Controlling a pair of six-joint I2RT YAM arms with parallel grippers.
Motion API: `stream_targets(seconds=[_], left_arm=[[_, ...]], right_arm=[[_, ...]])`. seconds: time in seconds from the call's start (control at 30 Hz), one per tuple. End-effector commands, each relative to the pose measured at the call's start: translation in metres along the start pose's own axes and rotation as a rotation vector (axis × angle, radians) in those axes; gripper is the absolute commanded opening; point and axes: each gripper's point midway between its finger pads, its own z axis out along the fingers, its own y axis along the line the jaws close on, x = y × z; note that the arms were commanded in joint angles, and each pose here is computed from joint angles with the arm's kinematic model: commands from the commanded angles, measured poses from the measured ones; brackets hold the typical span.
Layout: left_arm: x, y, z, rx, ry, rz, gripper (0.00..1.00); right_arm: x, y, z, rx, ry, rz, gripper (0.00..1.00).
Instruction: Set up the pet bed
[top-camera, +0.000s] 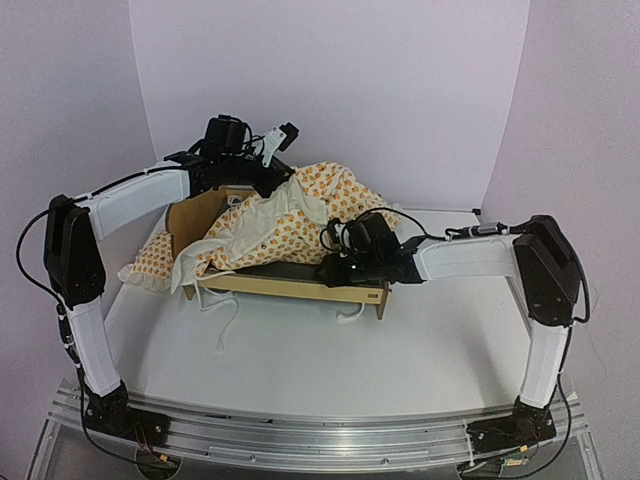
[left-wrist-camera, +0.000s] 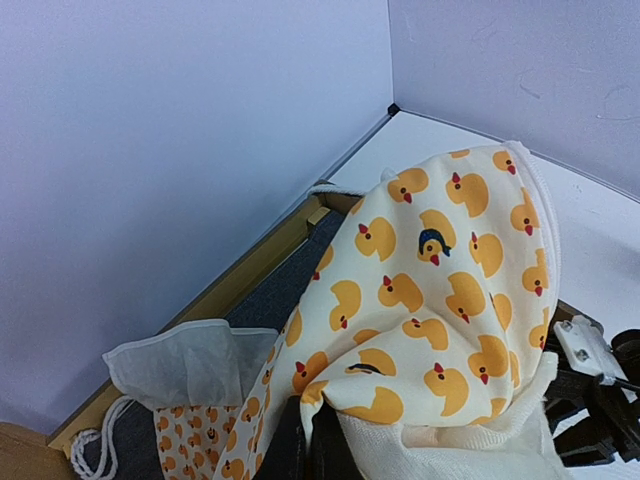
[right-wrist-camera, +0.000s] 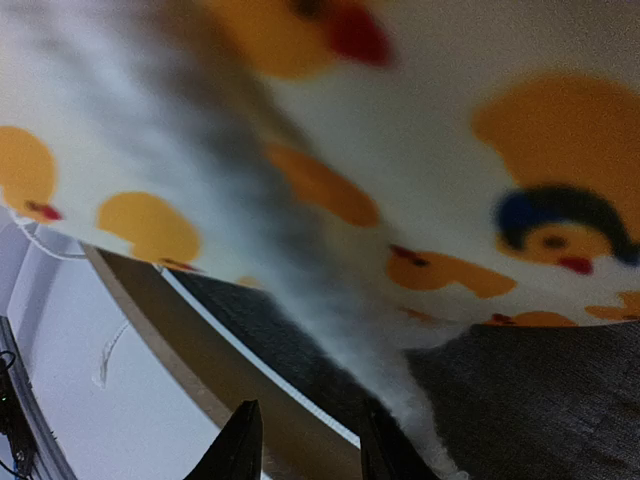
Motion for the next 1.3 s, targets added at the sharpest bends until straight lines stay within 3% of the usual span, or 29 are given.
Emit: stream_targets(seconds=[0.0,0.63,0.77,0.9,1.0,1.27], left_arm=[[-0.03,0.01,-0.022,-0.051,-0.08,0.035,0.0],[-0.028,0.009,-0.022,-0.045,-0.079,0.031,0.0],[-0.028,0.007,-0.022,-0.037,-0.081,0.029,0.0],[-0.027,0.007,-0.021,-0.037,-0.077,0.028,0.0],[-0.027,0.008,-0.021,-0.038,-0.078,0.027,0.0],[-0.027,0.008,-0.021,-0.041,-0.078,0.027,0.0]], right_arm=[[-0.028,-0.012,-0.003,0.067,-0.091,0.03,0.35],[-0.07,-0.025,0.001,0.148,-0.193,-0.011,0.38],[-0.072,-0.021,0.001,0.13,-0.192,-0.03,0.33],[-0.069,-0.017,0.003,0.103,-0.179,-0.028,0.15],[-0.065,-0.013,0.0,0.077,-0.167,-0.023,0.06],[-0.043,0.01,-0.024,-0.061,-0.089,0.01,0.03]])
